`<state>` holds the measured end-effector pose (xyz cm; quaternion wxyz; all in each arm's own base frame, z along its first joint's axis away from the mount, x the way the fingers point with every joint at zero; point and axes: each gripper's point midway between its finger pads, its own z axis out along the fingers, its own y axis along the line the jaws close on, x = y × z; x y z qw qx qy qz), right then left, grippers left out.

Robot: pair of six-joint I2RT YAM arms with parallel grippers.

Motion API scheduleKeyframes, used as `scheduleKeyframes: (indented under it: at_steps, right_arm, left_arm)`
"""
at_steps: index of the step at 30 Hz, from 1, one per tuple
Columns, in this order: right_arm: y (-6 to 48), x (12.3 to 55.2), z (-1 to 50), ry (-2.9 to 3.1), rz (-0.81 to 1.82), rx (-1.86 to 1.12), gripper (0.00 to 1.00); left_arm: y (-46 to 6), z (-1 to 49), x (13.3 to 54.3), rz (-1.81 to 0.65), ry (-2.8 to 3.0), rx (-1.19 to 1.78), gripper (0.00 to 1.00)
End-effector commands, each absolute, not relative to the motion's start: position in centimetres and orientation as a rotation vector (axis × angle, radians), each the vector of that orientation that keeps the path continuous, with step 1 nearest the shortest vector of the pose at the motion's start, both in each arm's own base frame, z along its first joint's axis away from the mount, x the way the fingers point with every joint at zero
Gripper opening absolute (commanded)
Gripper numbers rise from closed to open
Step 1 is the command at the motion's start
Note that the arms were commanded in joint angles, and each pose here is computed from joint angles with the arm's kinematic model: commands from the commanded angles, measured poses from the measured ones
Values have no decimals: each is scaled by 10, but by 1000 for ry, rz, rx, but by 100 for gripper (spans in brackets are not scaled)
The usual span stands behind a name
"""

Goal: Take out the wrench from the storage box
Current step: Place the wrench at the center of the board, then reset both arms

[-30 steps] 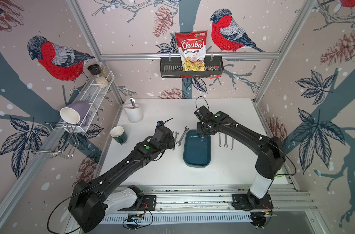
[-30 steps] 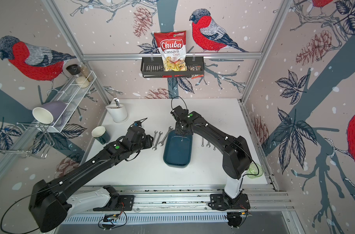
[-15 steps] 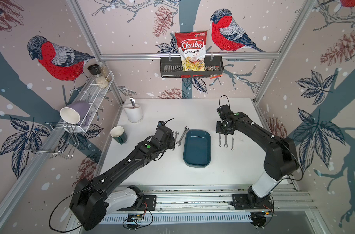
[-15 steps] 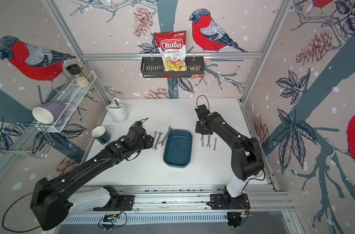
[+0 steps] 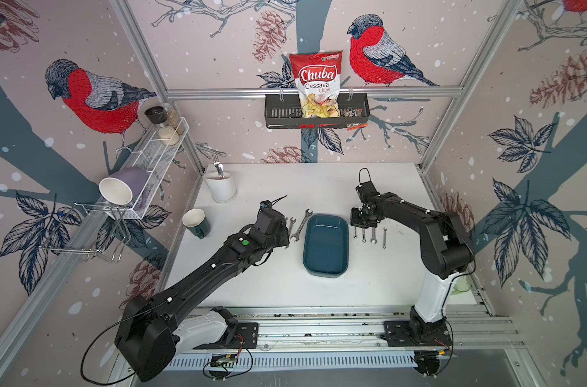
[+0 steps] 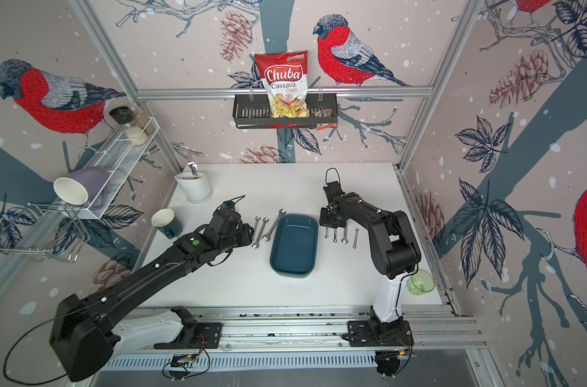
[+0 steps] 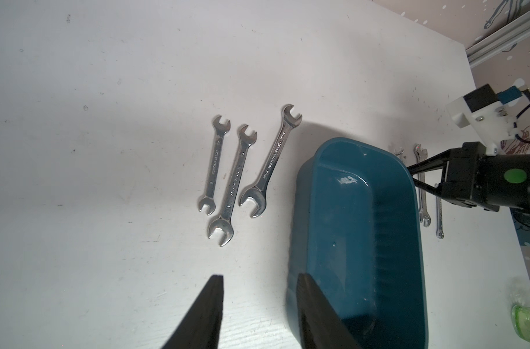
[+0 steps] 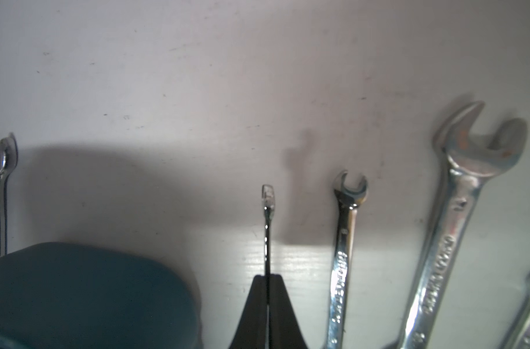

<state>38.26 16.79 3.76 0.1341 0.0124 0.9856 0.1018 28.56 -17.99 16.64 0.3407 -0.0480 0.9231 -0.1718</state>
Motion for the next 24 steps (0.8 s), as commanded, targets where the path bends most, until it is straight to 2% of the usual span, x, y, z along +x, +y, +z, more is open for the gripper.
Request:
scheduleKeyframes:
  at_steps: [1, 7, 10, 14, 19, 21, 24]
  right_arm:
    - [172, 388, 33, 2845, 343, 11, 0]
    - [166, 385, 20, 2872, 324, 23, 0]
    - [162, 384, 20, 2872, 313, 31, 9]
    - [155, 384, 25, 2864, 290, 44, 31]
    - [141, 387, 46, 2822, 263, 70, 46]
    - [134, 392, 62, 2777, 245, 80, 51]
    - [121, 399, 91, 2674, 187, 85, 56]
  left_arm:
    - [-177, 168, 285, -434, 2401, -138, 44]
    - [-175, 175, 288, -431, 2380, -144, 45]
    - [-172, 182, 292, -411, 2351, -150, 48]
    - [-162, 202, 306, -339, 2261, -154, 63]
    - [-136, 247, 331, -199, 2059, -187, 81]
    - [-118, 261, 338, -111, 1957, -229, 94]
    - [-94, 269, 348, 10, 1835, -254, 94]
